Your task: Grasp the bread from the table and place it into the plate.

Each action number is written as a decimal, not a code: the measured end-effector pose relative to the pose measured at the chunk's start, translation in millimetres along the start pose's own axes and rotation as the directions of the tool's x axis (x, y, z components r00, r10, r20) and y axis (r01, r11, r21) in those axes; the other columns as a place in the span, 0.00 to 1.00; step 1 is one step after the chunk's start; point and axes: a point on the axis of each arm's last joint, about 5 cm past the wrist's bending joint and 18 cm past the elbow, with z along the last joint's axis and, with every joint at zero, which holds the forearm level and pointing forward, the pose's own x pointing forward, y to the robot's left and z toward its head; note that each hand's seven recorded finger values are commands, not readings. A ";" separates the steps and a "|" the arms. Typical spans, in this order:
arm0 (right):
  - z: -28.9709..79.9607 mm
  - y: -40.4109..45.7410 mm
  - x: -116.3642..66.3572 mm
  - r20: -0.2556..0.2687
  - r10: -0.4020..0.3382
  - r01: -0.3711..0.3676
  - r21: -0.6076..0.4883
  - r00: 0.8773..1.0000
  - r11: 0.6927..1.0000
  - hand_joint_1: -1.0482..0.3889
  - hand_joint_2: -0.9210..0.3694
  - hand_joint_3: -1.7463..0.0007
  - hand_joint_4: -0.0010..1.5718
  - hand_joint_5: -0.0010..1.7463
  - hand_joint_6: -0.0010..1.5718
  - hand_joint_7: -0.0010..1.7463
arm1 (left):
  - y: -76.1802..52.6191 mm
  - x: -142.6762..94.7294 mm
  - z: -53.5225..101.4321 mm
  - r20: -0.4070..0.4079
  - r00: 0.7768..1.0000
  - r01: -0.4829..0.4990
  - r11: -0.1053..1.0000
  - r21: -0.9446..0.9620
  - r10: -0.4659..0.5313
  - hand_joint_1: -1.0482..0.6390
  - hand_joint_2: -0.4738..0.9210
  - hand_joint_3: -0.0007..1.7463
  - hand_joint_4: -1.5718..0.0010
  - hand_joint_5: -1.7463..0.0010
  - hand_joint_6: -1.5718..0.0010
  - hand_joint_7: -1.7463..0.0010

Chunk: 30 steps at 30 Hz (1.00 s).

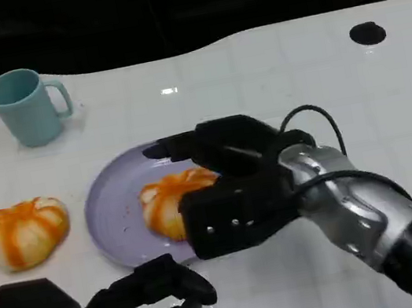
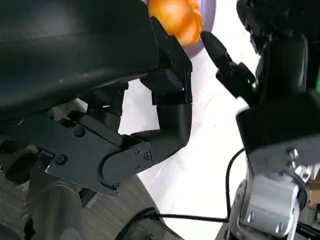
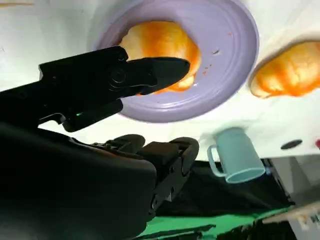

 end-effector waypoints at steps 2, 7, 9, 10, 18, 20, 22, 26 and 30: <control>-4.2 -0.5 -8.9 0.020 -0.044 0.043 0.041 0.999 0.998 0.36 0.00 0.86 0.29 0.19 0.31 0.04 | 0.3 0.2 0.1 0.000 1.000 -0.001 1.000 0.000 0.001 0.43 0.85 0.54 0.57 0.00 0.62 0.14; -8.7 0.0 -27.3 0.060 -0.140 0.131 0.130 0.988 0.983 0.42 0.00 0.88 0.41 0.30 0.43 0.09 | 2.2 0.0 0.0 0.000 1.000 -0.008 1.000 -0.005 0.008 0.43 0.85 0.53 0.57 0.00 0.62 0.15; -9.3 0.0 -33.9 0.066 -0.177 0.164 0.165 0.982 0.973 0.44 0.00 0.92 0.42 0.40 0.47 0.10 | 3.4 0.0 -0.1 0.000 1.000 -0.011 1.000 -0.007 0.011 0.44 0.85 0.54 0.57 0.00 0.62 0.14; -9.1 0.2 -37.1 0.066 -0.195 0.180 0.186 0.979 0.966 0.44 0.00 0.92 0.43 0.43 0.49 0.11 | 3.7 0.2 -0.1 -0.001 1.000 -0.012 1.000 -0.007 0.012 0.44 0.86 0.54 0.57 0.00 0.62 0.14; -10.2 0.1 -61.5 0.030 -0.289 0.269 0.286 0.957 0.920 0.52 0.01 0.94 0.40 0.68 0.56 0.19 | 5.4 2.8 -1.8 -0.010 1.000 -0.008 1.000 -0.007 0.008 0.43 0.85 0.53 0.57 0.00 0.62 0.13; -11.3 -0.5 -70.1 0.017 -0.310 0.289 0.316 0.951 0.904 0.54 0.05 0.87 0.38 0.79 0.51 0.35 | 5.4 3.6 -1.0 -0.004 1.000 -0.007 1.000 -0.003 0.007 0.43 0.85 0.53 0.58 0.00 0.62 0.13; -13.0 1.3 -80.6 0.014 -0.322 0.299 0.340 0.947 0.892 0.56 0.17 0.72 0.39 0.83 0.45 0.50 | 5.5 4.1 -0.6 0.000 1.000 -0.005 1.000 -0.002 0.005 0.43 0.86 0.53 0.58 0.00 0.63 0.13; -19.7 4.7 -102.3 0.006 -0.346 0.322 0.353 0.938 0.879 0.57 0.25 0.59 0.40 0.88 0.44 0.59 | 5.6 3.9 -0.6 0.002 1.000 -0.005 1.000 -0.004 0.005 0.43 0.87 0.52 0.57 0.00 0.63 0.14; -27.3 8.7 -122.5 -0.005 -0.365 0.341 0.370 0.931 0.864 0.60 0.28 0.53 0.43 0.88 0.45 0.62 | 5.6 3.4 -1.1 0.001 1.000 -0.006 1.000 -0.006 0.006 0.43 0.87 0.51 0.58 0.00 0.63 0.14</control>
